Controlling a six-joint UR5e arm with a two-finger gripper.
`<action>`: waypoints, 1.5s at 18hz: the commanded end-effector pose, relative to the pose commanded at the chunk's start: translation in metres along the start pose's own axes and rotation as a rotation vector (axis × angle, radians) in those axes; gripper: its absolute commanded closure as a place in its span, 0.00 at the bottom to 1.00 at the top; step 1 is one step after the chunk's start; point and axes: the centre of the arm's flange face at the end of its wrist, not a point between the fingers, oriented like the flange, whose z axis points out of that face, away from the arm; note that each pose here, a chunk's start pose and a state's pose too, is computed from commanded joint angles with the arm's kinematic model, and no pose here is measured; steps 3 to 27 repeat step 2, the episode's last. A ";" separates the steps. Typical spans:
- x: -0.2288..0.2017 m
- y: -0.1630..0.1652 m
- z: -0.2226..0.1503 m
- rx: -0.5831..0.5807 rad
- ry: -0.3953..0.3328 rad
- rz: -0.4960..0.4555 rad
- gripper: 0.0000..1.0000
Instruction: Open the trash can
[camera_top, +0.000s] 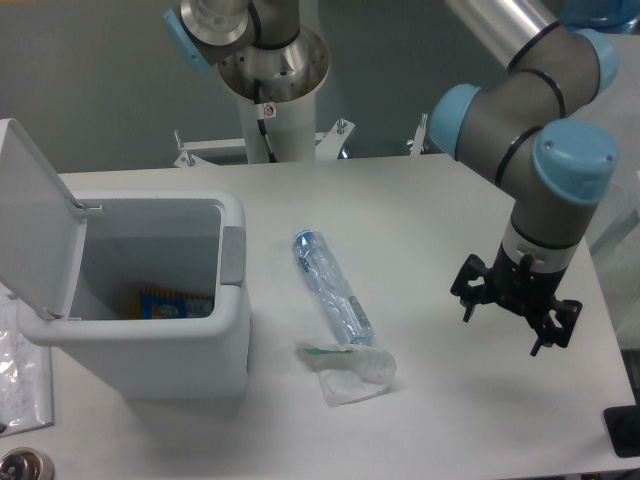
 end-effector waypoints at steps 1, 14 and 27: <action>0.000 0.001 0.003 -0.004 0.004 0.000 0.00; 0.001 0.003 0.006 -0.020 0.006 -0.001 0.00; 0.001 0.003 0.006 -0.020 0.006 -0.001 0.00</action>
